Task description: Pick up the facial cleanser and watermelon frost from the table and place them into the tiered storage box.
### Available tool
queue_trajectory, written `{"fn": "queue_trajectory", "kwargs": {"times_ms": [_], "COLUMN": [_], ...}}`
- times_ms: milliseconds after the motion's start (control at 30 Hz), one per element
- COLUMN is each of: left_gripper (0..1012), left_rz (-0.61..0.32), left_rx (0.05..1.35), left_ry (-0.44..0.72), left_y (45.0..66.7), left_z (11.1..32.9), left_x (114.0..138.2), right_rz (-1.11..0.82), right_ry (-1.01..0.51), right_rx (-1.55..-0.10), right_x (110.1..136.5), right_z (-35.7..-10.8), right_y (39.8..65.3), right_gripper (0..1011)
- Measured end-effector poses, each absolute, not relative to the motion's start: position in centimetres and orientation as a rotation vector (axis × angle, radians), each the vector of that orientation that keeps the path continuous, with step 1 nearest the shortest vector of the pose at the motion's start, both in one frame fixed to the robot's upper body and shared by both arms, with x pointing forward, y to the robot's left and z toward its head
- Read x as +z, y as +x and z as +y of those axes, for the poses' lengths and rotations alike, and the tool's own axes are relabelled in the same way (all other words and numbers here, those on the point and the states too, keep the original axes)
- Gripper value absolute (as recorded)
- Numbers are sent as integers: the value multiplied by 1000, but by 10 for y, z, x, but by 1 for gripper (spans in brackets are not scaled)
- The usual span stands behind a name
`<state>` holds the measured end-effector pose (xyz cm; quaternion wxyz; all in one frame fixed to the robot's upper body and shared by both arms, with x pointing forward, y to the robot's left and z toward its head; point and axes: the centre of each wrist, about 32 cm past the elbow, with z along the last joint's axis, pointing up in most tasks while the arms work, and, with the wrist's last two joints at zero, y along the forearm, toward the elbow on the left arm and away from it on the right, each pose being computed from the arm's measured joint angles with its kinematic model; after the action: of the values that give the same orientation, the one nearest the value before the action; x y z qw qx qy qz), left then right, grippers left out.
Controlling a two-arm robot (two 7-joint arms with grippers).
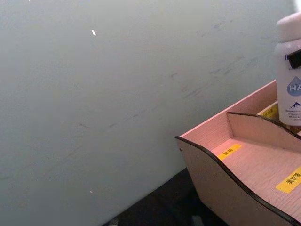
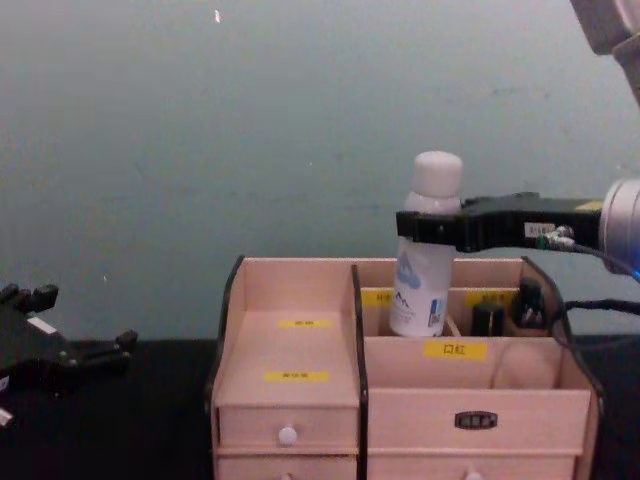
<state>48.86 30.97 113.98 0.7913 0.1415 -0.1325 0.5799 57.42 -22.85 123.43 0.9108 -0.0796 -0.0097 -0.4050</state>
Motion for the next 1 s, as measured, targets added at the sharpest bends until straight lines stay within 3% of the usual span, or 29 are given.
{"fn": "queue_trajectory", "kwargs": {"times_ms": [1000], "left_gripper": [1001], "left_rz": [-285], "left_rx": [1248], "left_ry": [304], "left_y": [489], "left_z": [310], "left_x": [1140], "right_rz": [34], "right_ry": [-196], "right_rx": [-848], "right_x": [1206], "right_z": [-227], "right_y": [580], "right_gripper": [603]}}
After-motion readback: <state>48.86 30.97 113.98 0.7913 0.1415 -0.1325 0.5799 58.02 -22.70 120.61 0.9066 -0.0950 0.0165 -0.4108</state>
